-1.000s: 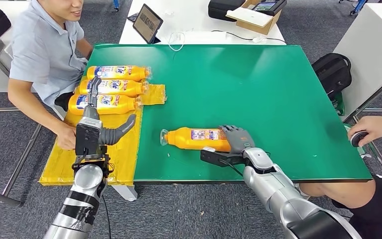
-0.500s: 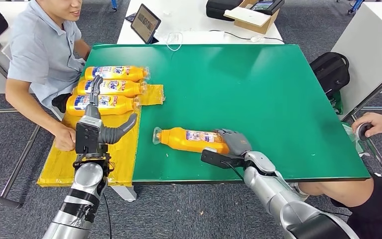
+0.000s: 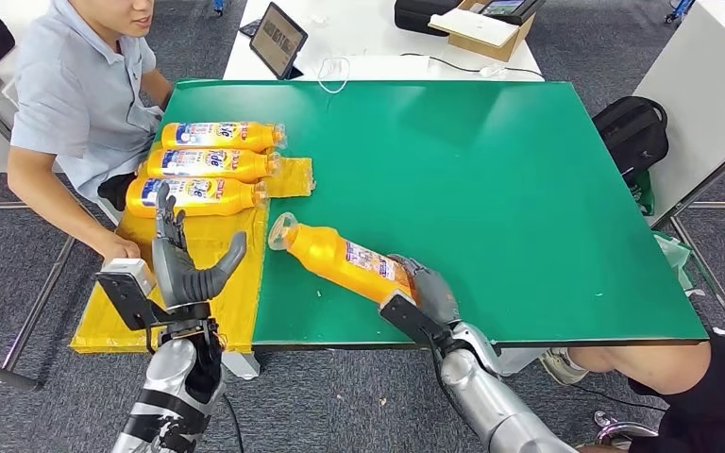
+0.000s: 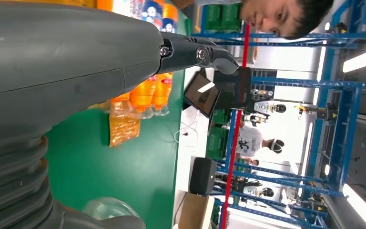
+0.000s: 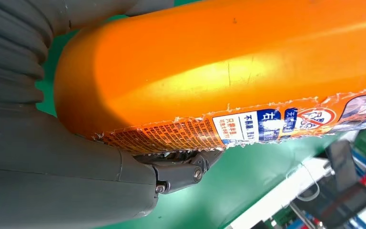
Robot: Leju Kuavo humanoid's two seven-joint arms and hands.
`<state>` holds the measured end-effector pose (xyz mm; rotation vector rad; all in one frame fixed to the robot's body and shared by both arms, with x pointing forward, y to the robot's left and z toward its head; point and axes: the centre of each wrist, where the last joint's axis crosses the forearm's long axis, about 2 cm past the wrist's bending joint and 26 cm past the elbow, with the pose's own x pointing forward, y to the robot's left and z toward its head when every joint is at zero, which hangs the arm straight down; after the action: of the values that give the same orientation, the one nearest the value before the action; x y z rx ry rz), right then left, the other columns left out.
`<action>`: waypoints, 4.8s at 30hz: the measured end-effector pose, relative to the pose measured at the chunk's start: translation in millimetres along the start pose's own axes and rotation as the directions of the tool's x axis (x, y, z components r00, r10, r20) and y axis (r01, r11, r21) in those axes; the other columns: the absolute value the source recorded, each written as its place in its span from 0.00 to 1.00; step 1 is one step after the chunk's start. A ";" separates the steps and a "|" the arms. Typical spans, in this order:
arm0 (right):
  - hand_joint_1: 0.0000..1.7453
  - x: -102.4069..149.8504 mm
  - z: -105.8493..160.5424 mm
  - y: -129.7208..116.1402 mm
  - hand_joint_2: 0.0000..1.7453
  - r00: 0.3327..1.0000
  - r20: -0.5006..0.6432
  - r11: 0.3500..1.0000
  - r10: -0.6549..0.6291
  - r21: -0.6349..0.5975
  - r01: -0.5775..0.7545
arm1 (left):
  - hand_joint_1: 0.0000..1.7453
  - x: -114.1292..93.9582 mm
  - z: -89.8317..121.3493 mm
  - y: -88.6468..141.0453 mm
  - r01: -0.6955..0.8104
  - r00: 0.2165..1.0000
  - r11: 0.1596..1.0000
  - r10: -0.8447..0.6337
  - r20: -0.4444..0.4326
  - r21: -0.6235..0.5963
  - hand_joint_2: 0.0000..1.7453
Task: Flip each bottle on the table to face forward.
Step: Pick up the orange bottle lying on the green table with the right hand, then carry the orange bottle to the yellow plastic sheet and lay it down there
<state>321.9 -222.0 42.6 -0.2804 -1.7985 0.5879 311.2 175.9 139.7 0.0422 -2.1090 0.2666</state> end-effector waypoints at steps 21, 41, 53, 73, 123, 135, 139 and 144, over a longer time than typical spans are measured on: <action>1.00 75.5 35.1 -0.5 1.00 0.939 0.285 0.838 -0.194 -0.449 0.310 | 0.00 -2.1 82.5 -29.1 -0.242 0.938 0.950 0.177 -0.297 -0.199 1.00; 1.00 100.5 17.4 70.7 1.00 0.912 0.344 0.968 -0.222 -0.036 0.250 | 0.00 24.2 81.7 -40.2 -0.281 0.959 0.888 0.244 -0.145 -0.363 1.00; 1.00 104.0 13.6 86.0 1.00 0.912 0.342 0.973 -0.225 0.032 0.228 | 0.00 28.8 77.0 -46.3 -0.326 0.945 0.867 0.290 -0.153 -0.376 1.00; 1.00 104.0 11.8 88.9 1.00 0.918 0.336 0.976 -0.210 0.018 0.216 | 1.00 23.6 67.0 -47.3 -0.505 0.859 0.761 0.397 -0.325 -0.406 1.00; 0.00 116.4 9.0 30.1 0.00 0.920 0.386 0.884 0.073 -0.451 0.119 | 1.00 -6.6 -50.1 10.1 0.573 0.817 0.801 -0.543 0.195 -0.173 1.00; 0.00 137.0 5.9 31.0 0.00 0.895 0.446 0.861 -0.024 -0.445 0.245 | 1.00 -26.2 -105.2 2.0 0.864 0.498 0.422 -0.797 0.342 -0.274 1.00; 0.00 141.4 9.3 37.8 0.00 0.885 0.463 0.870 -0.059 -0.411 0.273 | 1.00 -40.0 -104.9 7.2 0.893 0.378 0.239 -0.860 0.344 -0.382 1.00; 0.00 141.2 17.5 43.9 0.00 0.882 0.462 0.878 -0.092 -0.381 0.291 | 1.00 -58.2 -92.6 21.2 0.820 0.304 0.067 -0.892 0.333 -0.569 1.00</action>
<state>257.5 -122.4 132.6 -0.2806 -2.3591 0.0809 416.7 211.3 133.4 0.8496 -1.5540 -1.2424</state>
